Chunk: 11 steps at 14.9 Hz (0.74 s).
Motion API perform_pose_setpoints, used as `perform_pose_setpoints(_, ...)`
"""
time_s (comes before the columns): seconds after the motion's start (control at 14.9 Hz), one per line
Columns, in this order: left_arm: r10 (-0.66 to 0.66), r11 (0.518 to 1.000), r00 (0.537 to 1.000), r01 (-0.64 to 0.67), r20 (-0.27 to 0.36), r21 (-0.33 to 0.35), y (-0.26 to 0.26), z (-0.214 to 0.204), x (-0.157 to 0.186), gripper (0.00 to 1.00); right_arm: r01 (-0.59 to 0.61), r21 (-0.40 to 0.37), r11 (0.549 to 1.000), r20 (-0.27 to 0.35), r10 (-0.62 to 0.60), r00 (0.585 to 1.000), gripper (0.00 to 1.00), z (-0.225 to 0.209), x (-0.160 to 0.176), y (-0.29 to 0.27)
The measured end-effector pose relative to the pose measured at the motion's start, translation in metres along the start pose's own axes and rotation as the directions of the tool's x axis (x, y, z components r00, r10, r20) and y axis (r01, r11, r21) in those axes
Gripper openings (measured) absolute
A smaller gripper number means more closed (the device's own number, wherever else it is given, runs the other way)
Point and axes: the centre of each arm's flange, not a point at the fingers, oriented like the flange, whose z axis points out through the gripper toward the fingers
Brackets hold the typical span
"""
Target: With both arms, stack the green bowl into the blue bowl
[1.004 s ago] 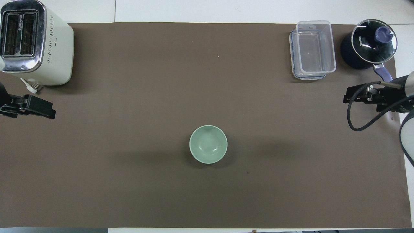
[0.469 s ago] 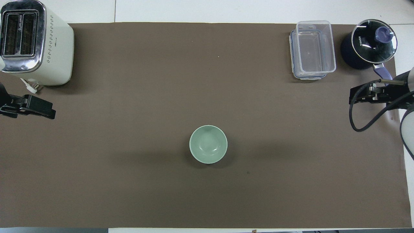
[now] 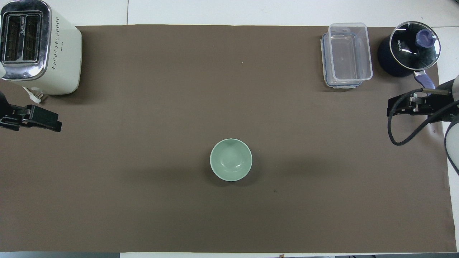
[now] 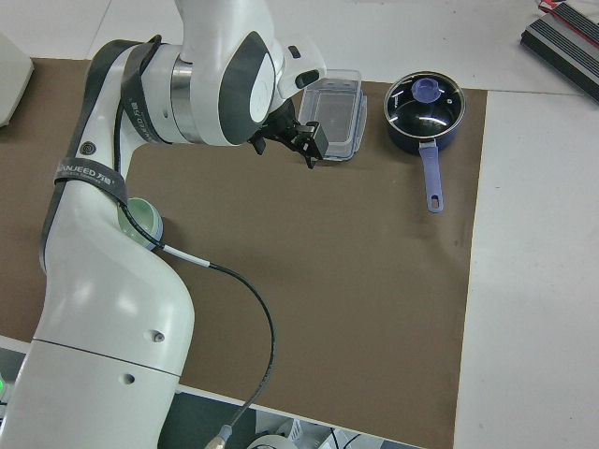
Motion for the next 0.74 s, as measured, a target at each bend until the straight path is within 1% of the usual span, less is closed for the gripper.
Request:
perform_pose_setpoints(0.47, 0.000, 1.000, 1.000, 0.000, 0.000, 0.000, 0.000, 0.000, 0.000, 1.00, 0.005, 0.002, 1.000, -0.004, -0.005, 1.000, 1.00, -0.004, -0.001, -0.003)
perform_pose_setpoints(0.6, 0.000, 1.000, 1.000, 0.000, 0.000, 0.000, 0.000, 0.000, 0.000, 1.00, 0.003, -0.001, 1.000, 0.011, -0.003, 1.000, 1.00, -0.009, -0.003, -0.001)
perform_pose_setpoints(0.74, 0.000, 1.000, 1.000, 0.000, 0.000, 0.000, 0.000, 0.000, 0.000, 1.00, -0.001, -0.001, 1.000, 0.013, 0.001, 1.000, 1.00, -0.012, -0.003, 0.001)
